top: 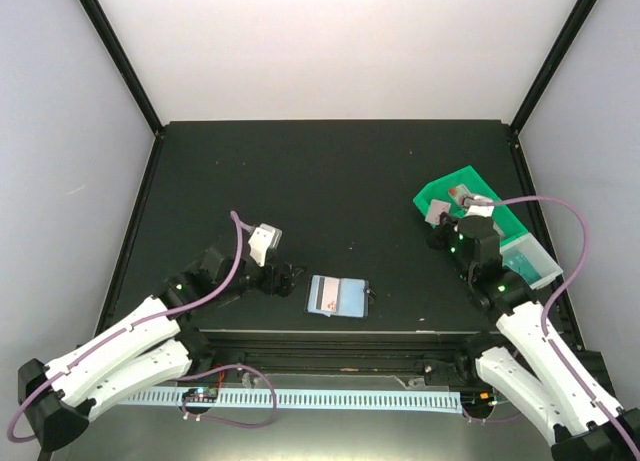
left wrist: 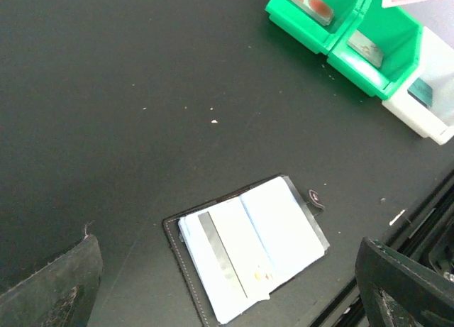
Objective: Take the credit cards out of the card holder
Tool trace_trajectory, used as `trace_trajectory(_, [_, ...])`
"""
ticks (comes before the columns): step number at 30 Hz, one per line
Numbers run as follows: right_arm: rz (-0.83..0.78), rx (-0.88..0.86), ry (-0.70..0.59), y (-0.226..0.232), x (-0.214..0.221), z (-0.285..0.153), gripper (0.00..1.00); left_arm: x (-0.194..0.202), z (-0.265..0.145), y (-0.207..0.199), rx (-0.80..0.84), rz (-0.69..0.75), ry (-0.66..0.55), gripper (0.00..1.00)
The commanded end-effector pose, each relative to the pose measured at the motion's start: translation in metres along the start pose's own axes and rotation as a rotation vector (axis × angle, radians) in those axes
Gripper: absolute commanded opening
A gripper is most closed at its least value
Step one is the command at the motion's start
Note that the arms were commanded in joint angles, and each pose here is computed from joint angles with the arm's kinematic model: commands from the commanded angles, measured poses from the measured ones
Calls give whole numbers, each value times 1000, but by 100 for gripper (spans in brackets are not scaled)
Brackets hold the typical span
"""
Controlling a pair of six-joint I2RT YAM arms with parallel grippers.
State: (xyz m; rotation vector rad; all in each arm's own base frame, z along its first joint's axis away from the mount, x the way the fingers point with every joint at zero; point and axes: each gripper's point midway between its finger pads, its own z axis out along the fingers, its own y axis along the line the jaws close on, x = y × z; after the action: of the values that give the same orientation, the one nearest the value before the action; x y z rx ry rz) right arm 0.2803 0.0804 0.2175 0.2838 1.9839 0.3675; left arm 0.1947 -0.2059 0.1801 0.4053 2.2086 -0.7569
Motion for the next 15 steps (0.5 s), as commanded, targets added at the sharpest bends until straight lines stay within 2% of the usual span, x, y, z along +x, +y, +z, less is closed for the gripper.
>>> trace_trajectory(1, [29, 177, -71, -36, -33, -19, 1, -12, -12, -14, 65, 25, -27, 99])
trace_trajectory(9, [78, 371, -176, -86, -58, -30, 1, -9, -10, -13, 68, 16, -21, 99])
trace_trajectory(15, [156, 407, -120, -117, -53, 0, 1, -7, -4, -11, 64, 4, 12, 99])
